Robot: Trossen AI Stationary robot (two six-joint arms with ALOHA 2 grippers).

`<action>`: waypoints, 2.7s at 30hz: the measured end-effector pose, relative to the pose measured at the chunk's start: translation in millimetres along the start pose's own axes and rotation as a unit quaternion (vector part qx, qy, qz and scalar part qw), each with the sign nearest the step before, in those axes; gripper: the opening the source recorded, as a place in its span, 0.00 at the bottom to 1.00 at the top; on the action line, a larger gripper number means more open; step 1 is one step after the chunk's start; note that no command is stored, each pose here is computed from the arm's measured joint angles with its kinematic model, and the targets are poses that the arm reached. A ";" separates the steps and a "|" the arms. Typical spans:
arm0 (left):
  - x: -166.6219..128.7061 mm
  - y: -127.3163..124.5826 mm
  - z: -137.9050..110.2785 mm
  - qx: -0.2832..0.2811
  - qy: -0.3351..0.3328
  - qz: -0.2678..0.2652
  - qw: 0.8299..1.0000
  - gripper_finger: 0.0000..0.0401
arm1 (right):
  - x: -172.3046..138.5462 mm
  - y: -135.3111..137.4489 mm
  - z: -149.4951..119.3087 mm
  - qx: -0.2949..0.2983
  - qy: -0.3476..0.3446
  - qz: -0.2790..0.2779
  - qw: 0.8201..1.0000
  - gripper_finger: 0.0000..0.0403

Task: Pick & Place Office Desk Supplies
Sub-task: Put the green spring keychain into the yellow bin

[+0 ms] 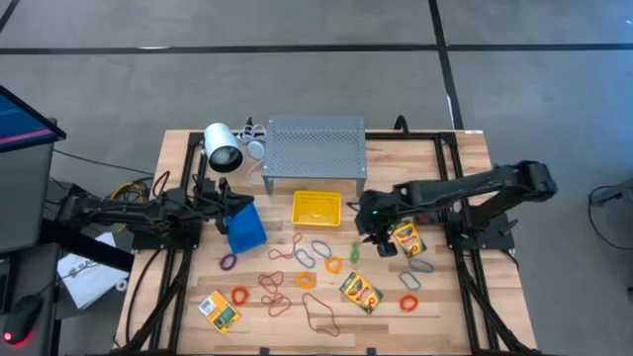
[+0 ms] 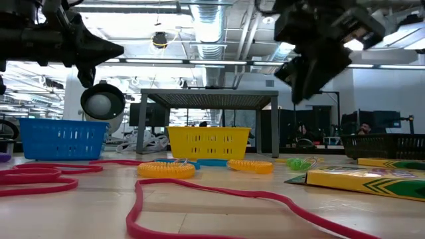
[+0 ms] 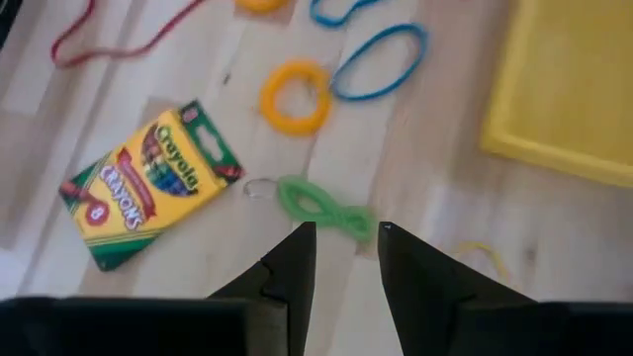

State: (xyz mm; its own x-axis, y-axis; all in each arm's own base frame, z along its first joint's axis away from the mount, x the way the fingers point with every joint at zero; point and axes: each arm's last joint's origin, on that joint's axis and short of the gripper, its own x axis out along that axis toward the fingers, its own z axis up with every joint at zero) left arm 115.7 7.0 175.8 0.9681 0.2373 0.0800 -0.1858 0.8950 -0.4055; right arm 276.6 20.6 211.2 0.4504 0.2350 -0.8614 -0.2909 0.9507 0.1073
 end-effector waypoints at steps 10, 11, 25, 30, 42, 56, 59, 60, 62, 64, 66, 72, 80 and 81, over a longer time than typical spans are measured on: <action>2.3 -1.5 0.0 -0.014 0.002 -0.015 1.000 0.02 | 42.1 -8.4 9.2 -0.020 0.102 0.022 0.994 0.37; 2.7 -1.6 -0.1 -0.014 0.002 -0.015 1.000 0.02 | 45.4 -8.4 12.1 -0.024 0.101 0.023 0.994 0.39; 6.3 -1.5 -2.7 0.003 0.011 -0.012 1.000 0.02 | 82.5 1.6 25.6 -0.093 0.159 0.019 0.983 0.55; 6.7 -1.5 -2.9 0.005 0.012 -0.012 1.000 0.02 | 89.3 6.0 26.1 -0.137 0.174 0.010 0.975 0.53; 6.6 -1.9 -2.1 0.005 0.008 -0.014 1.000 0.02 | 97.5 7.6 18.5 -0.182 0.183 -0.005 0.966 0.43; 6.6 -1.8 -2.0 0.005 0.007 -0.013 1.000 0.02 | 98.6 7.3 18.5 -0.177 0.173 -0.009 0.969 0.04; 6.6 -1.8 -2.0 0.005 0.007 -0.013 1.000 0.02 | 98.5 6.6 18.3 -0.158 0.174 -0.013 0.972 0.04; 6.6 -1.8 -2.1 0.005 0.007 -0.013 1.000 0.02 | 98.4 6.5 18.2 -0.155 0.174 -0.013 0.972 0.02; 6.6 -1.8 -2.0 0.005 0.007 -0.013 1.000 0.02 | 97.3 6.8 18.1 -0.153 0.176 -0.013 0.972 0.02; 6.6 -1.8 -2.0 0.005 0.007 -0.013 1.000 0.02 | 96.1 7.1 17.7 -0.146 0.178 -0.014 0.973 0.01; 6.6 -1.8 -2.0 0.005 0.007 -0.013 1.000 0.02 | 93.7 7.0 18.6 -0.141 0.186 -0.013 0.972 0.01; 6.6 -2.2 -1.4 0.004 0.004 -0.015 1.000 0.02 | 67.0 9.0 29.2 -0.133 0.163 -0.022 0.977 0.01; 6.6 -3.0 0.8 0.002 -0.007 -0.019 1.000 0.02 | 1.4 -9.7 48.9 -0.060 0.017 -0.064 0.996 0.01; 6.5 -3.1 1.0 0.001 -0.008 -0.020 1.000 0.02 | -5.5 -13.7 52.3 -0.049 -0.012 -0.064 0.997 0.01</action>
State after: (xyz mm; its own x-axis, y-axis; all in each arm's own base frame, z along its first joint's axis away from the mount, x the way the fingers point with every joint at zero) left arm 122.5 6.1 178.5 0.9719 0.2079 0.1103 -0.1483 0.9049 -0.3991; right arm 322.2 16.9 240.4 0.5085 0.1194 -0.8528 -0.3110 0.9489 -0.0526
